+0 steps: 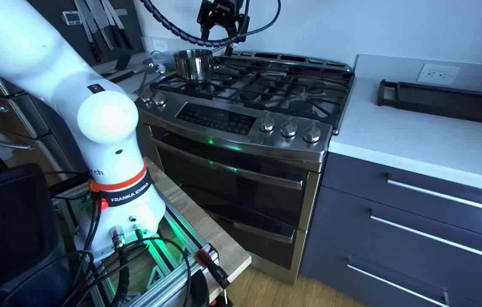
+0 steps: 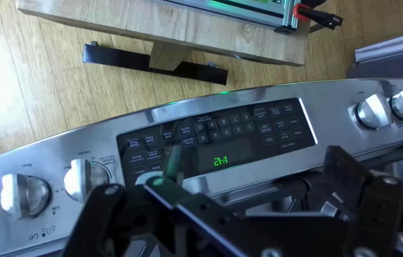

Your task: Pick up the swinging frother and put it on the silver pot

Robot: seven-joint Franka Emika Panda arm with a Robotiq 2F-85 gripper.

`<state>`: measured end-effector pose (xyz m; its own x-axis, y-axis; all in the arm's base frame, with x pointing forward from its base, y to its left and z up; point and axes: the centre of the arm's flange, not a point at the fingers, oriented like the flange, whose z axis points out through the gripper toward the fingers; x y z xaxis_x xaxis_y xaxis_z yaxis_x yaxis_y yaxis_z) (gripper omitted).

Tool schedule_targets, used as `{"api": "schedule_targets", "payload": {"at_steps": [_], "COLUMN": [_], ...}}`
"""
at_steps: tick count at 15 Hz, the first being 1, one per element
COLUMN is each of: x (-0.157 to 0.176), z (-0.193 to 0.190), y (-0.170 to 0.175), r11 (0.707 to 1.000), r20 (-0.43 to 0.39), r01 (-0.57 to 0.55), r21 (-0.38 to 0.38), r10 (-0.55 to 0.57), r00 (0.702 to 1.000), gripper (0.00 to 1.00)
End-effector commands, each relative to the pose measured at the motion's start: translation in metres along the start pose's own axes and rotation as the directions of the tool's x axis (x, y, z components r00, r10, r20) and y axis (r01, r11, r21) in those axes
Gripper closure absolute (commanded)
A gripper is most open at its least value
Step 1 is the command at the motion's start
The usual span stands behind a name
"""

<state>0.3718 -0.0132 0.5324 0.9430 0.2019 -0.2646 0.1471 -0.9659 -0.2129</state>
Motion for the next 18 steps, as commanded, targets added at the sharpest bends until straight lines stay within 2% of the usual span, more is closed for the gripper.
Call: {"api": "schedule_targets", "payload": {"at_steps": [1, 6, 8, 10, 13, 15, 16, 18], "x": [0.0, 0.0, 0.018, 0.037, 0.059, 0.074, 0.079, 0.093], "z": [0.0, 0.0, -0.008, -0.027, -0.058, -0.074, -0.081, -0.09], "y": [0.0, 0.0, -0.003, -0.014, -0.035, -0.053, -0.062, -0.081], "r11": [1.0, 1.0, 1.0, 0.997, 0.992, 0.986, 0.983, 0.98], "r20": [0.0, 0.0, -0.065, -0.181, -0.343, -0.409, -0.428, -0.44], "r01": [0.0, 0.0, -0.003, 0.012, 0.053, 0.098, 0.124, 0.187], "r21": [0.0, 0.0, 0.027, 0.07, 0.112, 0.138, 0.137, 0.074], "r10": [0.0, 0.0, 0.005, 0.001, -0.012, -0.033, -0.054, -0.136], "r00": [1.0, 1.0, 0.998, 0.983, 0.939, 0.912, 0.902, 0.888], "gripper": [0.0, 0.0, 0.0, 0.0, 0.0, 0.0, 0.0, 0.0]}}
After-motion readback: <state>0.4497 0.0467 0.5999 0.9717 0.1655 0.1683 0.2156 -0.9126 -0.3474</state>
